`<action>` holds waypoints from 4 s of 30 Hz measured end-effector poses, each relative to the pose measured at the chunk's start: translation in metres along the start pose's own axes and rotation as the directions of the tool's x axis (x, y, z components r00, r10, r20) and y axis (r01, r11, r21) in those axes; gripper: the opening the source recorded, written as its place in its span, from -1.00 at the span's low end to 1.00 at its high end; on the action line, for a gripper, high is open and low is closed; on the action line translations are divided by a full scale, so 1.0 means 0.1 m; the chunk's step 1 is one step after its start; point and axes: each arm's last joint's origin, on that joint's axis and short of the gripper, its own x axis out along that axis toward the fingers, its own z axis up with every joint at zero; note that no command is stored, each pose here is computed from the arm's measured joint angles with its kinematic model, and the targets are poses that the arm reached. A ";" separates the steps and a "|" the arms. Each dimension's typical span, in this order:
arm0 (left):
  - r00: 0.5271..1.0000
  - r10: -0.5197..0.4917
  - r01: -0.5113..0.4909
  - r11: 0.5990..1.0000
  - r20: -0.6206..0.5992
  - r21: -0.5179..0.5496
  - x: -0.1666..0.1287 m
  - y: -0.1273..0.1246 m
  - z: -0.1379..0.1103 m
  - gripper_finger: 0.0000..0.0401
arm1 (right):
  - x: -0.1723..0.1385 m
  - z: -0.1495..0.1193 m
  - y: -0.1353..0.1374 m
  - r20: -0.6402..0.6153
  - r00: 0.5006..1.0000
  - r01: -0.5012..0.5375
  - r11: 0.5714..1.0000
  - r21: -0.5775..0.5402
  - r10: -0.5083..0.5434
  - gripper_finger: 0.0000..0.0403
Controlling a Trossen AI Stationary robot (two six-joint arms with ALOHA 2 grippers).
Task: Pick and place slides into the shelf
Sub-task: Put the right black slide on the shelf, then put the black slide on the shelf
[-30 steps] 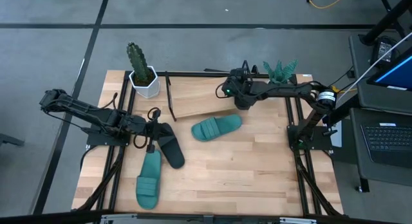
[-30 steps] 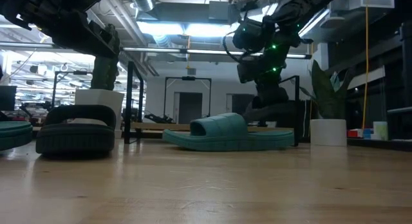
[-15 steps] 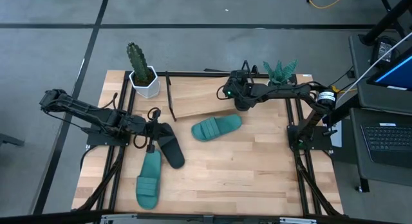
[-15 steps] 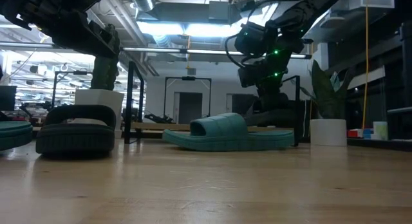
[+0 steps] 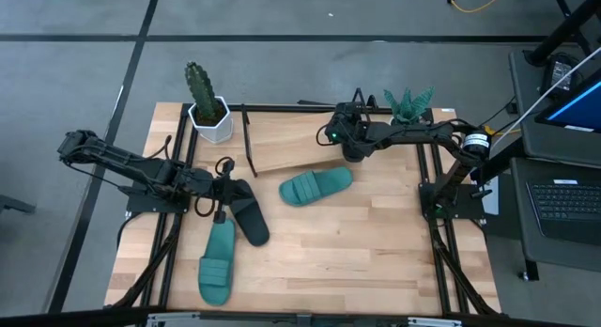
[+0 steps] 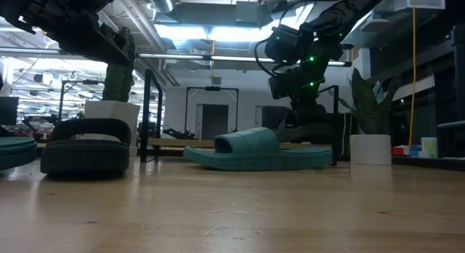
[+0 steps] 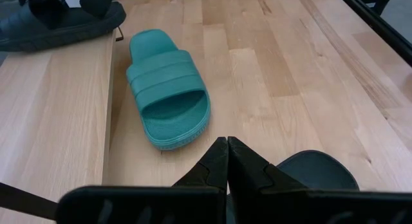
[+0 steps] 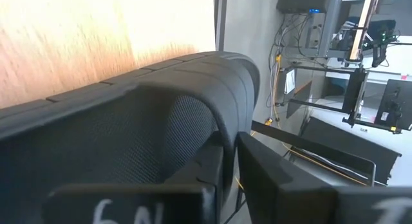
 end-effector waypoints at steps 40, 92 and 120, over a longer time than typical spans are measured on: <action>1.000 -0.006 0.006 1.000 -0.001 -0.001 0.00 0.00 0.00 -1.00 | -0.39 0.21 0.00 0.052 0.999 0.017 0.998 -0.061 -0.014 -0.07; 0.980 -0.015 -0.016 0.988 -0.197 -0.153 -0.09 -0.32 0.40 -1.00 | -1.87 0.00 1.14 0.727 0.683 -0.428 0.841 0.332 0.061 -0.99; 0.718 0.284 -0.512 0.833 -0.635 -0.208 0.45 -1.07 0.37 -1.00 | -1.25 -0.09 1.03 0.911 0.411 -0.571 0.790 0.221 0.043 -0.99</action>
